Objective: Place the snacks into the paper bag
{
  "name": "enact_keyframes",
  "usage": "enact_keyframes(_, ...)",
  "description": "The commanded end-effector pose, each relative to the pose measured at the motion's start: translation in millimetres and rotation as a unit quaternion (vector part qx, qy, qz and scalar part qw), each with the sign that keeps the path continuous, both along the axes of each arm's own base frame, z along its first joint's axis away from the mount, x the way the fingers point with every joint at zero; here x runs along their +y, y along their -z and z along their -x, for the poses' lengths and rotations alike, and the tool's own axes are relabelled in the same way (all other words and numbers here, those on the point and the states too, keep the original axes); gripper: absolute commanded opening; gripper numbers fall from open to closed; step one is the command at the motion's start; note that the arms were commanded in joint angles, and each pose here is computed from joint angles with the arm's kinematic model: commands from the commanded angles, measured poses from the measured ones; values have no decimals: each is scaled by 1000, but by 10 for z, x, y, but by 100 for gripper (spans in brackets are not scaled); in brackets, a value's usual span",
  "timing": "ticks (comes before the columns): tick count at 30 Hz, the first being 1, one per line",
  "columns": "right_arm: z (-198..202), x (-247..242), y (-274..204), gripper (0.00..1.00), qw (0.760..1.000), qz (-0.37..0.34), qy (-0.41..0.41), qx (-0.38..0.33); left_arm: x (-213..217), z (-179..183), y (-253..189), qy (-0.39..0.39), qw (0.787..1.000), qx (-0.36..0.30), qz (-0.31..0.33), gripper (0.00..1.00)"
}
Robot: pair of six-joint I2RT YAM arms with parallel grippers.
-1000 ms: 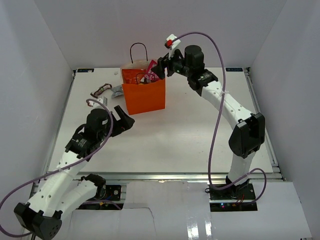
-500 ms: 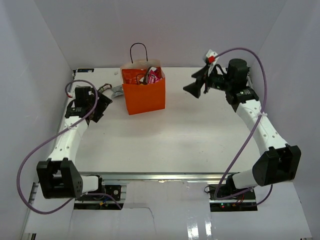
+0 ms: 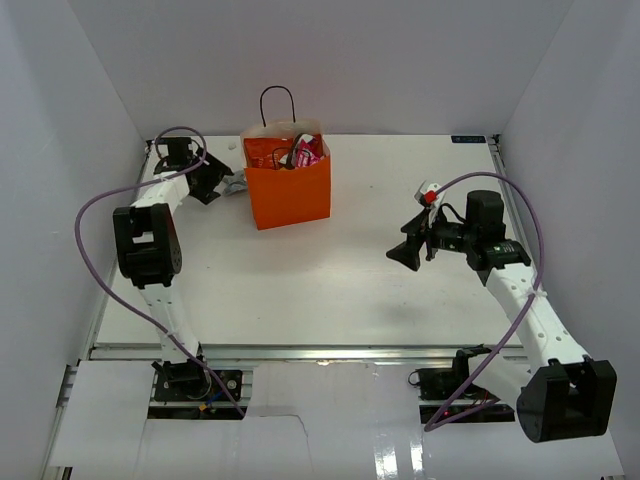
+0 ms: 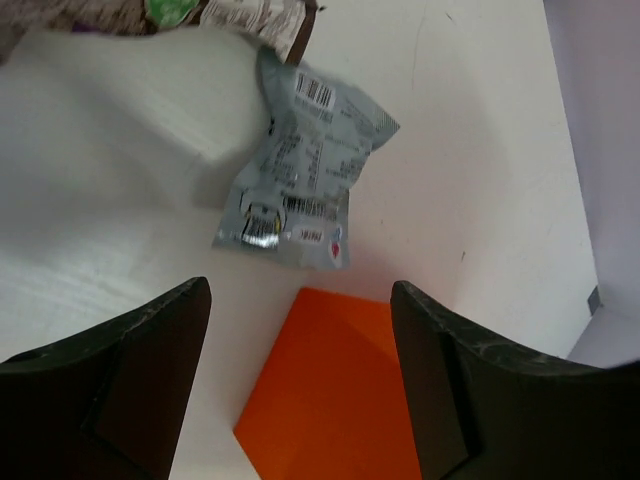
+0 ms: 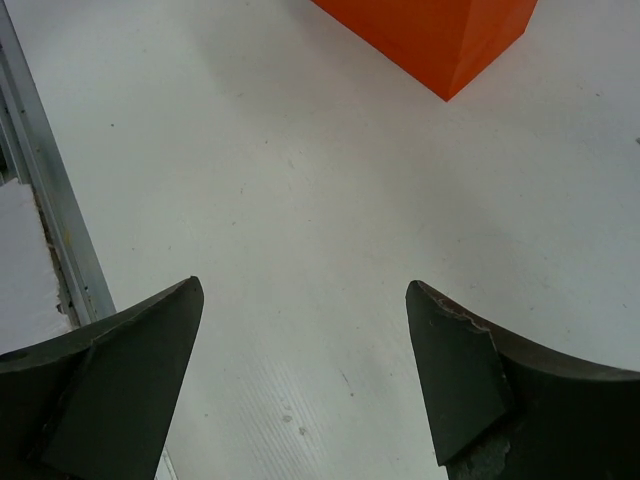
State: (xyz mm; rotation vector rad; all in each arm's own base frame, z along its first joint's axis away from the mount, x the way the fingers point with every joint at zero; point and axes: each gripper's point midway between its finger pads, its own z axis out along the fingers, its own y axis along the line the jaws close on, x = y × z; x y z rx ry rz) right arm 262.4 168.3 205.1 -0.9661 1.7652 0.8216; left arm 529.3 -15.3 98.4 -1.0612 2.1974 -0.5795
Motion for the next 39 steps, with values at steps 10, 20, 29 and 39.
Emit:
enact_keyframes(10, -82, -2, 1, 88, 1000, -2, -12, -3, 101, -527, 188, 124, 988, -17, -90, 83)
enact_keyframes(20, -229, -37, -30, 88, 1000, 1, 1, 1, -60, -485, 544, 161, 986, 4, -54, 48)
enact_keyframes(29, -160, -14, -83, 88, 1000, -3, -21, -8, -30, -373, 378, 152, 986, -12, -66, 25)
enact_keyframes(39, 17, 63, -161, 87, 997, -18, -73, -19, 132, 486, 193, 134, 985, -27, -108, 11)
